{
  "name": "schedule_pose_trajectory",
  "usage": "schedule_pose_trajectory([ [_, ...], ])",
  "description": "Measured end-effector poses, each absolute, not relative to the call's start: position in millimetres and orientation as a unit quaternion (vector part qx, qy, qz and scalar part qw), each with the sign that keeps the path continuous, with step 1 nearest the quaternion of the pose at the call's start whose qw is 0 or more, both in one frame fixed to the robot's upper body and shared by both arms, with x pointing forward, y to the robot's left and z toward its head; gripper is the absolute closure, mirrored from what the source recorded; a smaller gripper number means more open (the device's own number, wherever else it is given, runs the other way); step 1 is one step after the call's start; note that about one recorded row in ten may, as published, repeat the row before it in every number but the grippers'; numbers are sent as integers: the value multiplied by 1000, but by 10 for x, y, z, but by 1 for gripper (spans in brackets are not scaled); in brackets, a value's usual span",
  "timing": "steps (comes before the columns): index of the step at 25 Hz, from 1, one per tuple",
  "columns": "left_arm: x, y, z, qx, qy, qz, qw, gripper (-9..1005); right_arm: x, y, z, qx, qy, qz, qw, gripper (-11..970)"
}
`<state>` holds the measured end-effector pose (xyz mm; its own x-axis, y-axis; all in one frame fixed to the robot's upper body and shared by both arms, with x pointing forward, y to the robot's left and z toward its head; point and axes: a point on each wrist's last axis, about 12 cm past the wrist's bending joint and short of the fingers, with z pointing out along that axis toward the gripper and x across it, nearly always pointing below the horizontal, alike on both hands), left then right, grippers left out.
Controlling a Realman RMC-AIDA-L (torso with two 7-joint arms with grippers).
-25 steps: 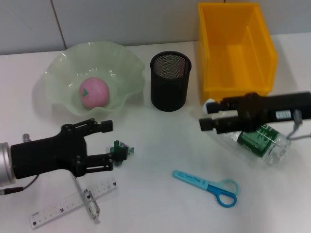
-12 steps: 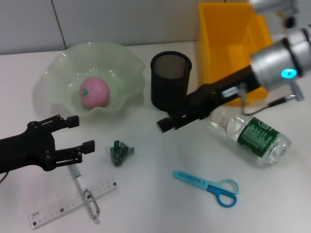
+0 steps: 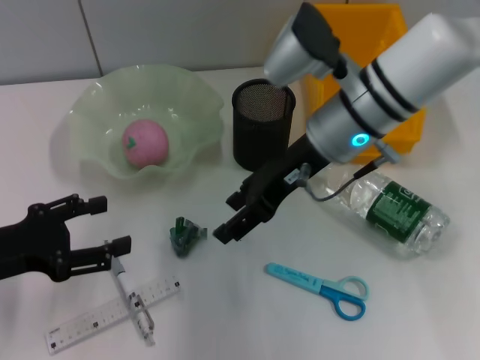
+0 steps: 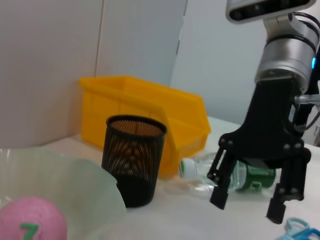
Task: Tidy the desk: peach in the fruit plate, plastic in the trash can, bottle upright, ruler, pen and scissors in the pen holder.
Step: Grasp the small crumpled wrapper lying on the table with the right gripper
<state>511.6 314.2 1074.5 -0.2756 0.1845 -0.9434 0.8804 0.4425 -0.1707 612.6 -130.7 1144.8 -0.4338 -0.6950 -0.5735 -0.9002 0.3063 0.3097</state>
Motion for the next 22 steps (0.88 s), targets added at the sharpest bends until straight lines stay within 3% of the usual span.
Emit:
schedule_pose_trajectory([
  [22, 5030, 3205, 10677, 385, 719, -364, 450, 153, 6034, -828, 10998, -554, 754, 253, 246, 237],
])
